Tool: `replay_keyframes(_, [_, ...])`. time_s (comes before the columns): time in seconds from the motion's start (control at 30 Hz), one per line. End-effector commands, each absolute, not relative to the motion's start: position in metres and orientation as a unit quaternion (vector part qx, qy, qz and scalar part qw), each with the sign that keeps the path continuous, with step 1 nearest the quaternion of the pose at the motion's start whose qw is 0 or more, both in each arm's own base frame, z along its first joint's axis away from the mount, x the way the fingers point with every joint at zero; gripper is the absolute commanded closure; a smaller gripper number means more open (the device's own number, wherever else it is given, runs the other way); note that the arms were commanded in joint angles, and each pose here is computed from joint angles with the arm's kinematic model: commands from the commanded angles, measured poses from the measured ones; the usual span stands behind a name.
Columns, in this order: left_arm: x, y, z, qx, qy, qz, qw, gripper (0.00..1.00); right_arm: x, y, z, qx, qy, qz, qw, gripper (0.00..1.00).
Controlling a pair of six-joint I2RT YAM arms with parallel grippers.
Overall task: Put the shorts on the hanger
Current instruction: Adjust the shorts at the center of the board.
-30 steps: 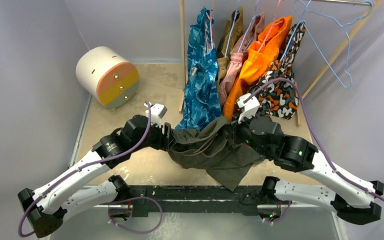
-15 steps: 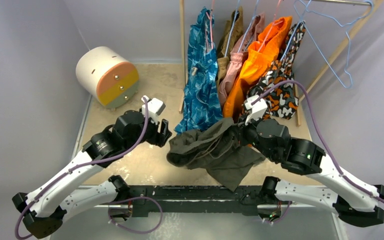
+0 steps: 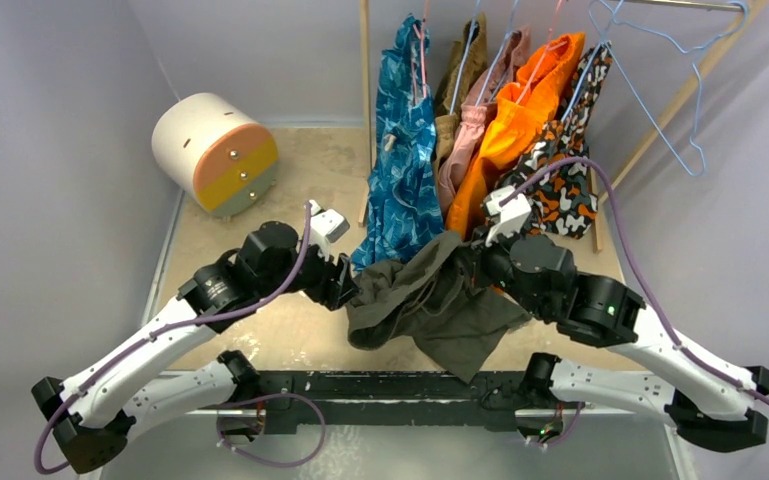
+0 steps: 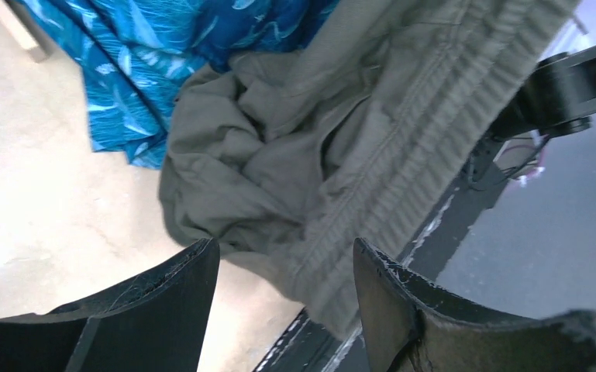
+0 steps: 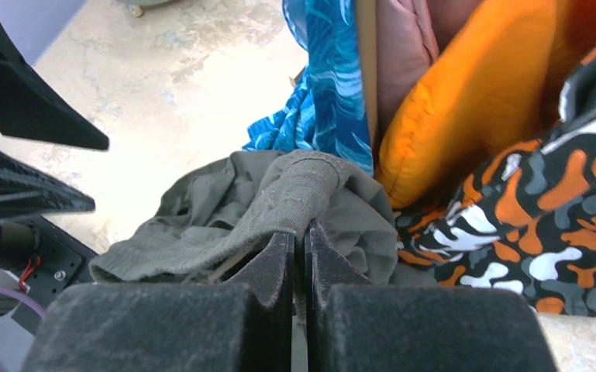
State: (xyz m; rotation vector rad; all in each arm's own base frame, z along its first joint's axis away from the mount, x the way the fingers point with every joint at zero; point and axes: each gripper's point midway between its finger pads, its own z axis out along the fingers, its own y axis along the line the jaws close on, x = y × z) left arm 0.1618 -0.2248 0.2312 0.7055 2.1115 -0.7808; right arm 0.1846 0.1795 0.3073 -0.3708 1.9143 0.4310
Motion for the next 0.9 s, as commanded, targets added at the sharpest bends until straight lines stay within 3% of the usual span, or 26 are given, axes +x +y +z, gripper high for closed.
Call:
replay_keyframes(0.0, [0.154,-0.252,0.253,0.236,0.789,-0.411,0.39,0.37,0.204,0.21,0.324,-0.138,0.789,0.201,0.563,1.0])
replay_keyframes(0.13, [0.161,-0.255,0.26,0.169,0.771,-0.451,0.416,0.37,0.217,0.234,0.317,-0.143,0.799,0.19,0.552,1.0])
replay_keyframes(0.47, [0.196,-0.183,0.229,-0.024,0.815,-0.318,0.483,0.37,0.257,0.24,0.292,-0.108,0.83,0.171,0.52,1.0])
replay_keyframes(0.63, [0.19,-0.19,0.21,0.006,0.844,-0.305,0.442,0.37,0.273,0.233,0.275,-0.088,0.846,0.151,0.504,1.0])
replay_keyframes(0.87, [0.157,-0.235,0.198,0.114,0.851,-0.381,0.344,0.37,0.282,0.233,0.267,-0.085,0.85,0.148,0.498,1.0])
